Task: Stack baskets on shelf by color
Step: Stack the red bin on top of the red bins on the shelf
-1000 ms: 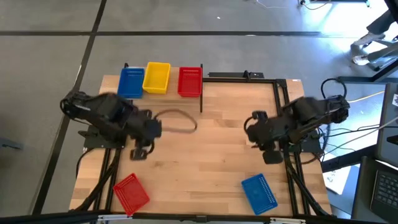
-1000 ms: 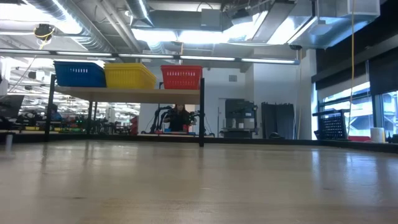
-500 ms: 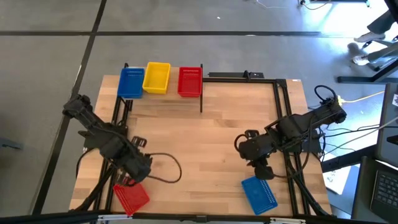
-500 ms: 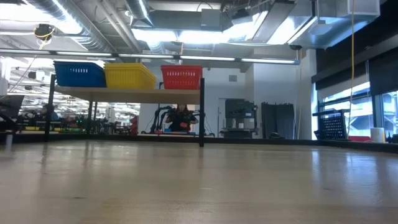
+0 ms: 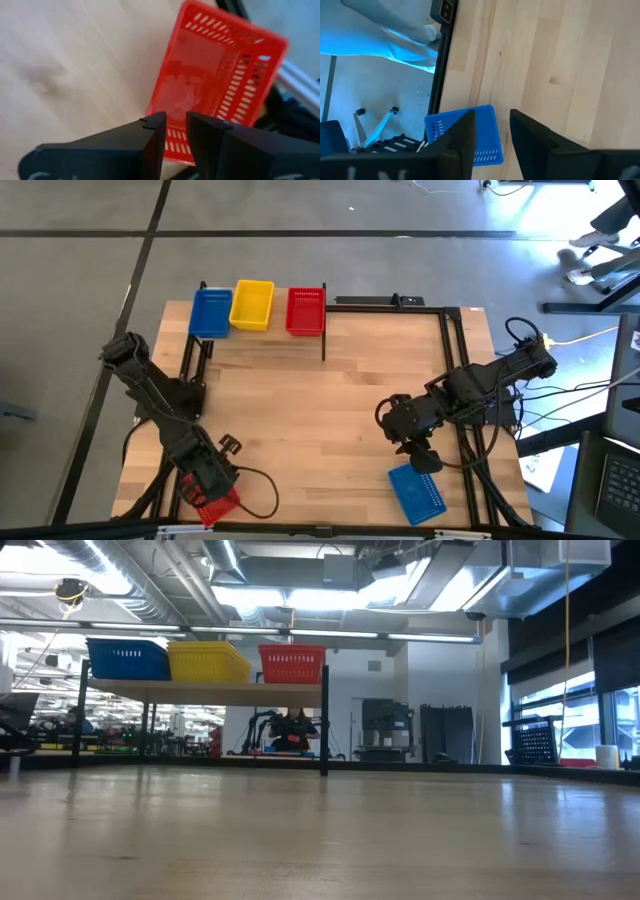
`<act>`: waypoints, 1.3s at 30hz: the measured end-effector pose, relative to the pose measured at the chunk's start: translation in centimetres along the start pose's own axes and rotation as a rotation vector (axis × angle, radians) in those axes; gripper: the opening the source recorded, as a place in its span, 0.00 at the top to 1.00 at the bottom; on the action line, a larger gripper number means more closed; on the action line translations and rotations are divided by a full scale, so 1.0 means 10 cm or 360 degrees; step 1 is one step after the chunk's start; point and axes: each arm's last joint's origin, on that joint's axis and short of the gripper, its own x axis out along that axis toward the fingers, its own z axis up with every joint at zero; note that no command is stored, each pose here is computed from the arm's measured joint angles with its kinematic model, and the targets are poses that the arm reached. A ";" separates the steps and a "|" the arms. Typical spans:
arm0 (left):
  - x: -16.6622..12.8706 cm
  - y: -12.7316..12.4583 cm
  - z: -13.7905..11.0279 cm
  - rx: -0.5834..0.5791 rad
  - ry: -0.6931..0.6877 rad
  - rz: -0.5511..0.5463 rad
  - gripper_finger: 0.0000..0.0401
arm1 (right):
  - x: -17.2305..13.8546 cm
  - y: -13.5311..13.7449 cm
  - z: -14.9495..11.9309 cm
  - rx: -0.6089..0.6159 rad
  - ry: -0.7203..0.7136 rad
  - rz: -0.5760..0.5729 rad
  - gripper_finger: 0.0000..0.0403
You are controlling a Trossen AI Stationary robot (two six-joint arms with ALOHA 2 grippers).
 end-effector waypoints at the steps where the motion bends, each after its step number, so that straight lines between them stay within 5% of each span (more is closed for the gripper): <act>1: 0.04 -0.01 -0.02 0.0028 -0.0002 0.0015 0.84 | 0.00 0.00 0.00 0.0003 0.0000 0.0000 0.71; 7: 0.21 0.00 -0.13 0.0159 0.0002 0.0174 0.84 | 0.00 0.00 0.00 0.0007 0.0000 0.0000 0.71; 30: 0.66 0.12 -0.34 0.0116 -0.0138 0.0147 0.84 | 0.00 -0.01 0.00 0.0101 -0.0003 -0.0002 0.71; 39: 0.65 0.23 -0.30 -0.0068 -0.0121 0.0066 0.99 | 0.00 -0.01 0.00 0.0142 -0.0003 -0.0002 0.71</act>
